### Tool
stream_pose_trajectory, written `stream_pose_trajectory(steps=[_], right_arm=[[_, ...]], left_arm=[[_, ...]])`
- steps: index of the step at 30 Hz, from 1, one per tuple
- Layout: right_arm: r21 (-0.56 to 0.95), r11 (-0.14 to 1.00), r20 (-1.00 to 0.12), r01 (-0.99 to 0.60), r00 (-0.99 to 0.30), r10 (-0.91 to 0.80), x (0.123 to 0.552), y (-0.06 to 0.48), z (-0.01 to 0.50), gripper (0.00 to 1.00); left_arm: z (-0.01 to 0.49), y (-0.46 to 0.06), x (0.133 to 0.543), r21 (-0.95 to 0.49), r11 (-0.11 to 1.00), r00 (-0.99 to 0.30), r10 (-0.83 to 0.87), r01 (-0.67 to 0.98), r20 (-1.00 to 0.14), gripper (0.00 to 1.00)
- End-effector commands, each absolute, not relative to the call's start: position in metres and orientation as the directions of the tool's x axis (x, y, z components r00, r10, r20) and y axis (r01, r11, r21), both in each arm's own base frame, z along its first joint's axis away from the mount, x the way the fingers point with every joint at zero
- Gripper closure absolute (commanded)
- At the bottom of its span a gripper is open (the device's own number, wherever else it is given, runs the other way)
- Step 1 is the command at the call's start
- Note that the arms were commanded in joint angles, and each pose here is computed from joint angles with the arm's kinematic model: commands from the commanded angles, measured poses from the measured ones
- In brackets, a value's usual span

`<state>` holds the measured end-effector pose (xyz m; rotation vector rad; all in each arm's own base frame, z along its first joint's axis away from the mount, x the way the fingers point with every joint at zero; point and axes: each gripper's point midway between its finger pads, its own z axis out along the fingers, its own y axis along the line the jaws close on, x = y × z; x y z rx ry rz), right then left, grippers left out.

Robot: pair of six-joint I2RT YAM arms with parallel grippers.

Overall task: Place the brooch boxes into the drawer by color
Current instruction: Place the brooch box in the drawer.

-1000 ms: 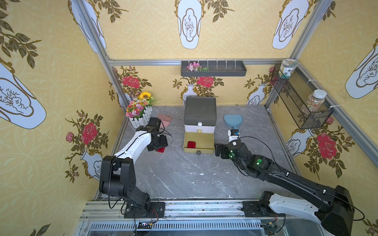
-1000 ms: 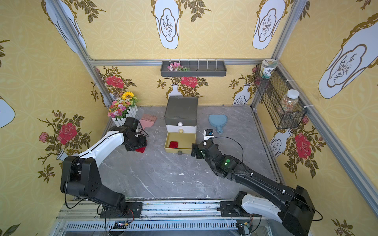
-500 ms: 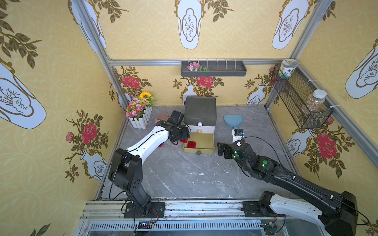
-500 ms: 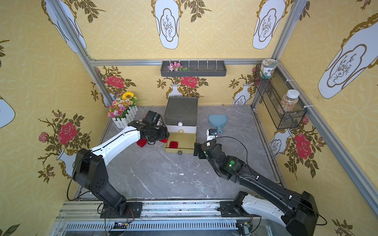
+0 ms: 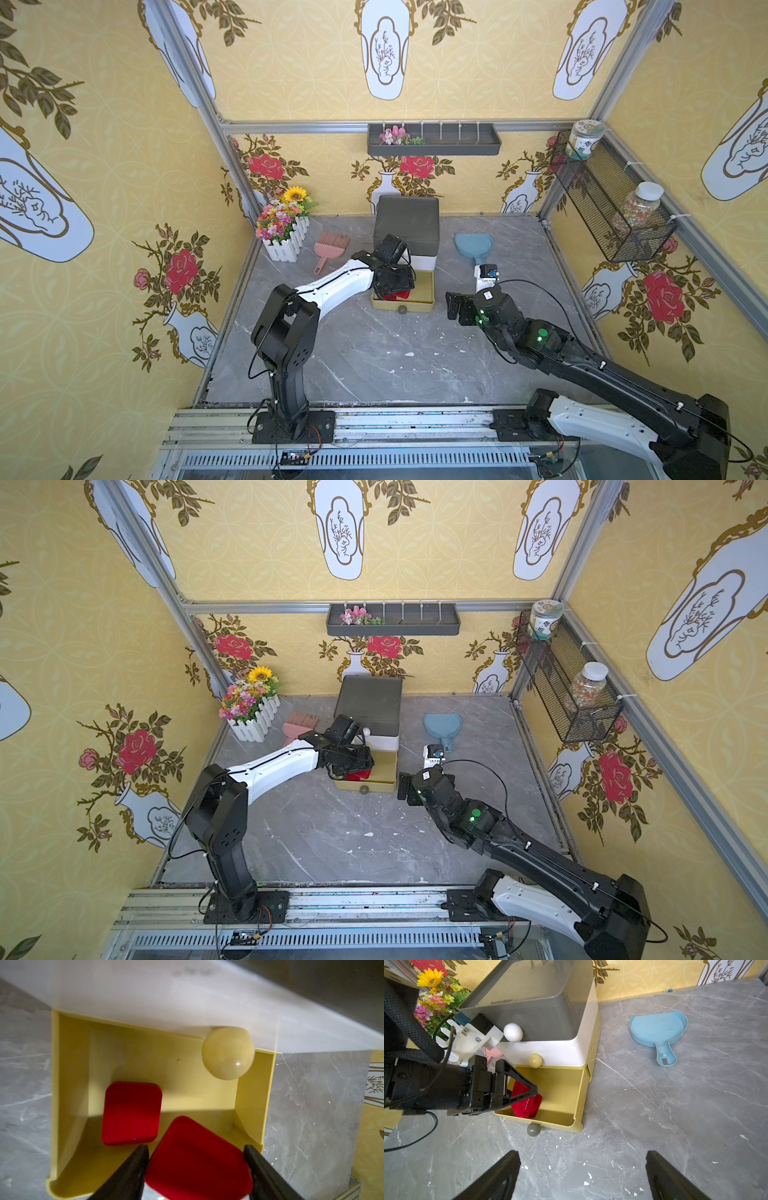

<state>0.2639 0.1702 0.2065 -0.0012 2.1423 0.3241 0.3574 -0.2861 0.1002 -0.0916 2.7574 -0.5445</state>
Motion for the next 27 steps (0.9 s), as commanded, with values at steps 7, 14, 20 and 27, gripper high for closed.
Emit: stream_pose_trajectory(steps=[7,14,20,27], right_arm=[[0.225,0.968,-0.824,-0.115,-0.552,0.126,0.264,0.167,0.207,0.02],[0.226,0.967,-0.822,-0.114,-0.556,0.127,0.263,0.166,0.206,0.02],[0.226,0.967,-0.82,-0.114,-0.558,0.126,0.263,0.166,0.205,0.02],[0.229,0.967,-0.816,-0.114,-0.565,0.127,0.263,0.168,0.202,0.02]], left_arm=[[0.092,-0.296,0.364,-0.385,0.923,-0.934,-0.148,-0.013,-0.324,0.3],[0.087,-0.3,0.363,-0.38,0.925,-0.936,-0.147,-0.015,-0.321,0.3],[0.087,-0.303,0.363,-0.379,0.925,-0.936,-0.137,-0.005,-0.324,0.26],[0.09,-0.304,0.364,-0.38,0.925,-0.935,-0.129,0.007,-0.331,0.21]])
